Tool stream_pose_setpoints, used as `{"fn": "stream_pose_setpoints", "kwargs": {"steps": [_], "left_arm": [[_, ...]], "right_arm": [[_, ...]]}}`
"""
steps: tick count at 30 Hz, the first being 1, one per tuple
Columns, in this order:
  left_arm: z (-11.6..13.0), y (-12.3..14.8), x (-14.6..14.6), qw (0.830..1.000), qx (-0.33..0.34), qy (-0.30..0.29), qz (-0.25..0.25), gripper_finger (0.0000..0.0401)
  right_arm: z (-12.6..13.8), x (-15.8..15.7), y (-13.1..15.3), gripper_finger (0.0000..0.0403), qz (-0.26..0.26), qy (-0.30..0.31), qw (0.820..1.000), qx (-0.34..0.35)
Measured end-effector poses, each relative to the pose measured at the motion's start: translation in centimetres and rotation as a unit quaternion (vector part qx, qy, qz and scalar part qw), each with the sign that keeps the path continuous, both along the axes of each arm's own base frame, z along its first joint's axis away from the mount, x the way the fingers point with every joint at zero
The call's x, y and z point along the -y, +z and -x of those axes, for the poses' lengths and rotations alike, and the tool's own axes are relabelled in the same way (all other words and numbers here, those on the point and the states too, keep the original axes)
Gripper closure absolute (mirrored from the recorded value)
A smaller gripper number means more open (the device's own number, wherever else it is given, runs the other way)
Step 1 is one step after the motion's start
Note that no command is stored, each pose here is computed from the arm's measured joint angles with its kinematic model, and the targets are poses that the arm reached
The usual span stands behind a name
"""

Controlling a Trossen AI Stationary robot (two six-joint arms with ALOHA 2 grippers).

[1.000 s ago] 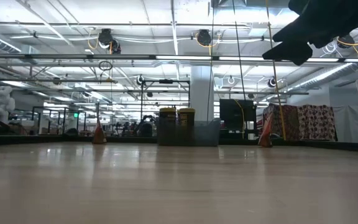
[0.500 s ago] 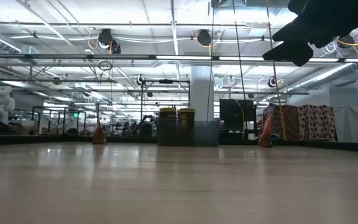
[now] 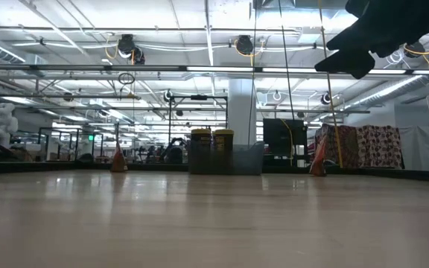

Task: Sort spices by type
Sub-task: Put the bottom left orange seasoning pack into the left white bin

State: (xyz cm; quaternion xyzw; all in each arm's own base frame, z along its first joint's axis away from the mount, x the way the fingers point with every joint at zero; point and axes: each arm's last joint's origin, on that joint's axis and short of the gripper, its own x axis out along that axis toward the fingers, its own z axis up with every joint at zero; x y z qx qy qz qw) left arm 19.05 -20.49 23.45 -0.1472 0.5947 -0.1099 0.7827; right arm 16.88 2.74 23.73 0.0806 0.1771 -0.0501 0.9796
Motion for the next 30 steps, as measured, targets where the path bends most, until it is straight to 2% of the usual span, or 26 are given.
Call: {"fn": "stream_pose_setpoints", "kwargs": {"steps": [7, 21, 27, 30], "left_arm": [[-0.27, 0.17, 0.21, 1.000, 0.025, -0.007, 0.004, 0.0400], [-0.23, 0.13, 0.14, 1.000, 0.022, -0.005, 0.000, 0.0357], [-0.27, 0.11, 0.06, 0.999, 0.030, 0.002, -0.010, 0.0336], [-0.33, 0.12, -0.01, 0.999, 0.018, 0.030, 0.001, 0.0320]], "right_arm": [[0.00, 0.00, 0.00, 0.0111, 0.001, 0.000, 1.000, 0.000], [0.00, 0.00, -0.01, 0.0111, 0.003, 0.001, 1.000, -0.001], [0.00, 0.00, -0.01, 0.0111, 0.005, 0.002, 1.000, -0.001], [0.00, 0.00, -0.01, 0.0111, 0.005, 0.002, 1.000, -0.001]]}}
